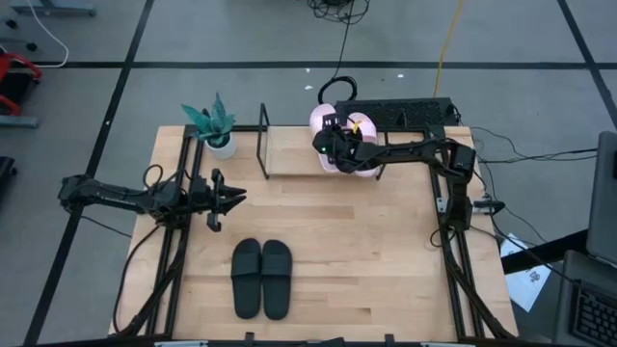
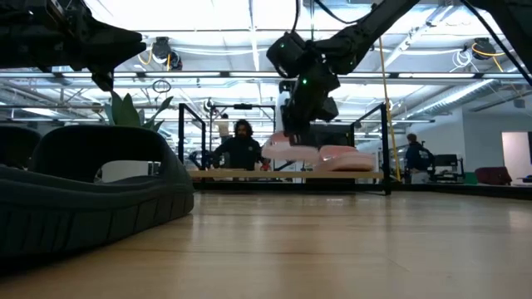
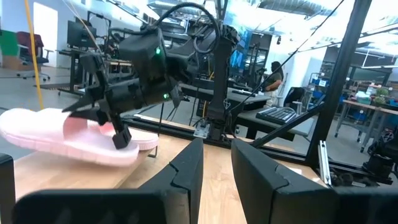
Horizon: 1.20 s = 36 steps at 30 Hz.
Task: Pick and place slides into the shelf
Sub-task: Put the pink slipper on the shelf
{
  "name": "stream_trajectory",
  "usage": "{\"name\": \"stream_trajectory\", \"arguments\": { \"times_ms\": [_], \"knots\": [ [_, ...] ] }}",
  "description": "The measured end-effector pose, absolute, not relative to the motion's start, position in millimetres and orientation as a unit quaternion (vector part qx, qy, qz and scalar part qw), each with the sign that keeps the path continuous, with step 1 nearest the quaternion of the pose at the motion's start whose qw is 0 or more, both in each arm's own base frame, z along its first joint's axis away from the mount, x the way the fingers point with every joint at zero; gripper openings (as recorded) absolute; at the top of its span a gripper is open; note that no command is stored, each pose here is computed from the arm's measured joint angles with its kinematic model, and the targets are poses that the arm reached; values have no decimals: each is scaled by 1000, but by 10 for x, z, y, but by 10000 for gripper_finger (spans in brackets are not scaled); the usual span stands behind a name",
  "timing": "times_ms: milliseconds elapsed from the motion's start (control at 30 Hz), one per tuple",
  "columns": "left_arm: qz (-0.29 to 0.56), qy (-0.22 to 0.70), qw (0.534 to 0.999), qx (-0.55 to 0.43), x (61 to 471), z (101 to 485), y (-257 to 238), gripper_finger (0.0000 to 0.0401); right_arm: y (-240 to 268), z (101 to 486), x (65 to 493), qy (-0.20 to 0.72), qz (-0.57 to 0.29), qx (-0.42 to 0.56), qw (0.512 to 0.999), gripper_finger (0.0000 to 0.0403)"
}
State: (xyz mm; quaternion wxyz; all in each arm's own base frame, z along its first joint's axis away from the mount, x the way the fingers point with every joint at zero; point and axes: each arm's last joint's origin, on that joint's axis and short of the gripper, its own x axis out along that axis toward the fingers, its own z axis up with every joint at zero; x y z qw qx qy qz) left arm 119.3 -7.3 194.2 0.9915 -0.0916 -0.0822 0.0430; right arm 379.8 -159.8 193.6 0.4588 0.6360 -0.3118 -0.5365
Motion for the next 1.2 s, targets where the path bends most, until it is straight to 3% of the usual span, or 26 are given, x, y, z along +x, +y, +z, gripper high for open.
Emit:
{"name": "stream_trajectory", "arguments": {
  "times_ms": [533, 1200],
  "knots": [
    [43, -82, 992, -88, 1193, 1942, -74, 88, -1534, 1820, 3706, -251, -583, 633, 443, 0],
    [43, -82, 992, -91, 1193, 1941, -73, 88, -1532, 1815, 3692, -258, -587, 632, 435, 0]
  ]
}}
